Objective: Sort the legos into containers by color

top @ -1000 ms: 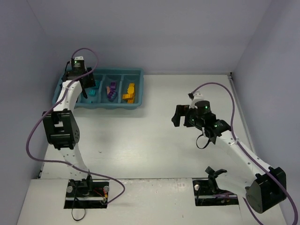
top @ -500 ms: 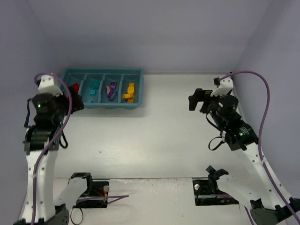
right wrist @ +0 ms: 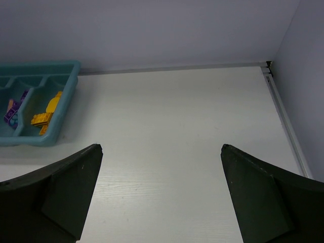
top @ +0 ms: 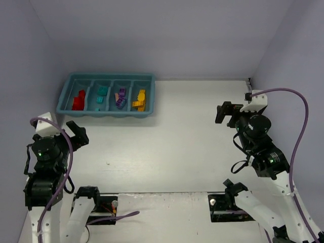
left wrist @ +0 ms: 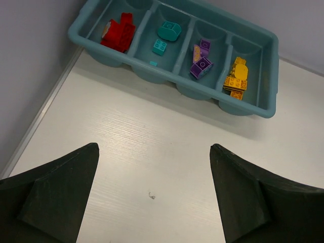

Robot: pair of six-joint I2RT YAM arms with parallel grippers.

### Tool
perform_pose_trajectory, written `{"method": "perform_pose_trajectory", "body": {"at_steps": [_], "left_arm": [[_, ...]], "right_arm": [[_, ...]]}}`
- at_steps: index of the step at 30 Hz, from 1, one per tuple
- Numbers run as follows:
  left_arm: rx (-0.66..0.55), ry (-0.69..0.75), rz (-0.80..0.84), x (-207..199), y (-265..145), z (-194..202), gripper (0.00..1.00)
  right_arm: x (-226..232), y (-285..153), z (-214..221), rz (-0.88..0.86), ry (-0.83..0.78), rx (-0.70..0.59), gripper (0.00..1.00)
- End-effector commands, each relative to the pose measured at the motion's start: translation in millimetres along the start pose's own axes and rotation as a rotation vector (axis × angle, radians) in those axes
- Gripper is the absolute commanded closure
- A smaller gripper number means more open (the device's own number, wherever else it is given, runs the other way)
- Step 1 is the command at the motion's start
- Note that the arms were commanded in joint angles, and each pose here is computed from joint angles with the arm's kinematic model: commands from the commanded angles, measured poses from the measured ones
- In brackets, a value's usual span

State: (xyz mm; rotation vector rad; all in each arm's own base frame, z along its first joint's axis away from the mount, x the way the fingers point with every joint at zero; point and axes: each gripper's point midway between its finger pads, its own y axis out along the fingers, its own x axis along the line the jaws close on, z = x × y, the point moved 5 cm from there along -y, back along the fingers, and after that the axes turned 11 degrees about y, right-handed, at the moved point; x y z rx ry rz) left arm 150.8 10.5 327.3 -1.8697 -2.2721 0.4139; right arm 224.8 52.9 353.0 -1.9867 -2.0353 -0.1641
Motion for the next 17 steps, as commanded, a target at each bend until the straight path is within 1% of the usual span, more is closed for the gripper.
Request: {"method": "perform_pose_trajectory", "body": {"at_steps": [1, 5, 7, 12, 17], "left_arm": [[-0.094, -0.04, -0.04, 6, -8, -13, 0.17], [-0.129, -0.059, -0.079, 12, -15, -6, 0.17], [-0.127, -0.065, -0.091, 15, -16, 0, 0.16], [-0.068, -0.048, -0.083, 13, -10, 10, 0.16], [-0.039, -0.029, -0.048, 8, -5, 12, 0.16]], "right_arm": [[-2, -2, -11, 0.01, 0.025, -0.067, 0.0], [-5, -9, -14, 0.02, 0.015, -0.088, 0.0], [-6, -11, -14, 0.024, 0.013, -0.094, 0.0], [-5, -14, -16, 0.009, 0.025, -0.101, 0.0], [-2, -15, -14, -0.015, 0.028, -0.098, 0.0]]}}
